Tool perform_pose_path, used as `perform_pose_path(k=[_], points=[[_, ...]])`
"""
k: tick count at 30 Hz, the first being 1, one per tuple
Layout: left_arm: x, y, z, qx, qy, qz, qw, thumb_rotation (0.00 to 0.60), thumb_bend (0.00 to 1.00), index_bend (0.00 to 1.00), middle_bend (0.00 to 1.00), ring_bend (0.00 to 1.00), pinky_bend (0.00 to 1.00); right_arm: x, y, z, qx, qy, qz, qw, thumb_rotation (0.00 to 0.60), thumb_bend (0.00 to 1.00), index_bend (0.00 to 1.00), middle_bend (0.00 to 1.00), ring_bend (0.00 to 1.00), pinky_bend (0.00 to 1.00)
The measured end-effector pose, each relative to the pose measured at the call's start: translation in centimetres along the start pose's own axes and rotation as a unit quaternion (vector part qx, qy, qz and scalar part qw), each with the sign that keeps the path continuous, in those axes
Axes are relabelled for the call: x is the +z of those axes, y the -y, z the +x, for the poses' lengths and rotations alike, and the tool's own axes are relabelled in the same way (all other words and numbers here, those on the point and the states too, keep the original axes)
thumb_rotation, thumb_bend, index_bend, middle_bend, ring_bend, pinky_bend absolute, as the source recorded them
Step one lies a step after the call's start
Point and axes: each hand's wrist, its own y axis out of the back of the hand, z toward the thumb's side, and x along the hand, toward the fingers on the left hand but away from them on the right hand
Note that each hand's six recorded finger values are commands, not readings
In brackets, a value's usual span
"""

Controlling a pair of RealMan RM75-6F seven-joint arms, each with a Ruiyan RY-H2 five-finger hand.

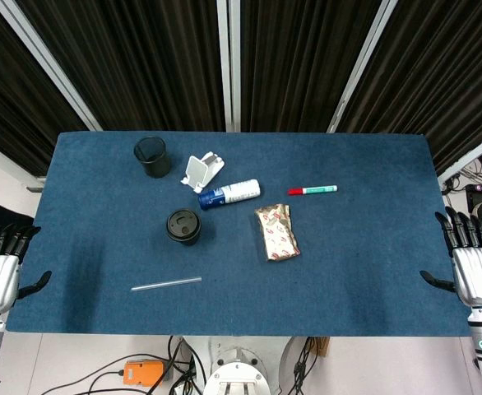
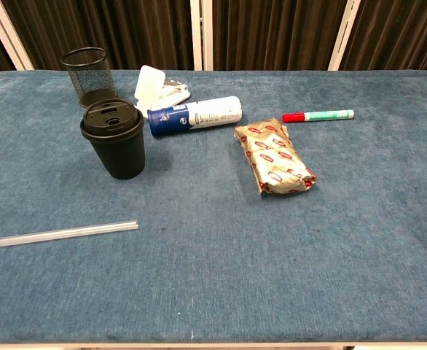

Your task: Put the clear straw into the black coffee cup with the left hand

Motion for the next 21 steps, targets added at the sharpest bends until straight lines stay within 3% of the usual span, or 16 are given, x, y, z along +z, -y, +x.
perform_pose_path(k=[6,11,16,21], points=[[0.5,0.1,0.0,-0.004,0.008,0.011,0.9999,0.600,0.17,0.16,0.16,0.07,0.00,-0.1,-0.3,0.0,-0.004,-0.001,0.003,1.0000,0.600,0.03,0.00,0.01,0.00,0.04],[2.0,0.4,0.3,-0.011,0.029,0.042,0.9986,0.600,0.17,0.22,0.19,0.09,0.00,-0.6,-1.1,0.3,-0.016,0.005,0.006,0.9998,0.600,0.03,0.00,0.01,0.00,0.04],[5.3,1.9,1.0,-0.038,0.072,0.070,0.9942,0.600,0.18,0.34,0.21,0.10,0.00,-1.3,-1.6,0.8,-0.022,0.013,0.008,0.9996,0.600,0.03,0.00,0.01,0.00,0.04],[9.0,4.3,1.2,-0.079,0.120,0.077,0.9867,0.600,0.18,0.38,0.21,0.10,0.00,-1.5,-1.4,0.9,-0.016,0.016,0.009,0.9997,0.600,0.03,0.00,0.01,0.00,0.04]])
